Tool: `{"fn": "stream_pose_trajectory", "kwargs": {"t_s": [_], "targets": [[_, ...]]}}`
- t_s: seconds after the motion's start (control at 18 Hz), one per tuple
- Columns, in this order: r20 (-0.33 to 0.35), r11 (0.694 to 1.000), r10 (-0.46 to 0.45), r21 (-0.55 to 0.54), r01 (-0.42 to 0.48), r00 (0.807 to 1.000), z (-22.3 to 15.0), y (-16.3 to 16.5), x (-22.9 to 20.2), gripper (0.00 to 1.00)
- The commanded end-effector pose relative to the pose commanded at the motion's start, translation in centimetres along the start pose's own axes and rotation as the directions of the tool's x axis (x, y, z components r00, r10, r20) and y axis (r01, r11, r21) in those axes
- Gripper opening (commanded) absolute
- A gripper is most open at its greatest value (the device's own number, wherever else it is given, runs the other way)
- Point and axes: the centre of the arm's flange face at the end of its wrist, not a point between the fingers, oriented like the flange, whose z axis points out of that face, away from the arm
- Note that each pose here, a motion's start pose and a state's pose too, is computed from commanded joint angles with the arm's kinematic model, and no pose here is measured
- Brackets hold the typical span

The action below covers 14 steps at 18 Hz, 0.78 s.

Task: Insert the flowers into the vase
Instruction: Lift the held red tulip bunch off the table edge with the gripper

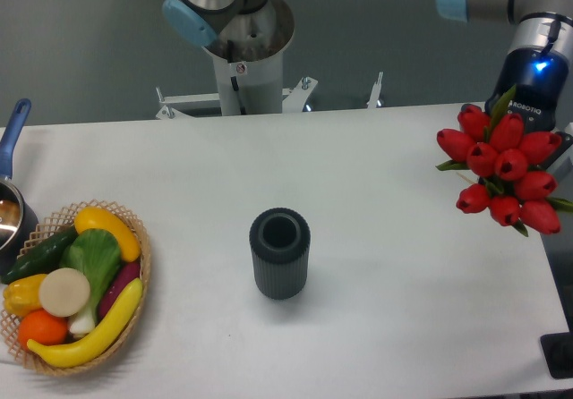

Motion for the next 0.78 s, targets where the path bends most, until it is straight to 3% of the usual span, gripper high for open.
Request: {"fn": "stream_pose_trajectory", "kwargs": {"t_s": [0.78], "targets": [[-0.032,1.000,0.017,0.003,-0.017,0.999,2.1,0.0,1.3,0.35]]}}
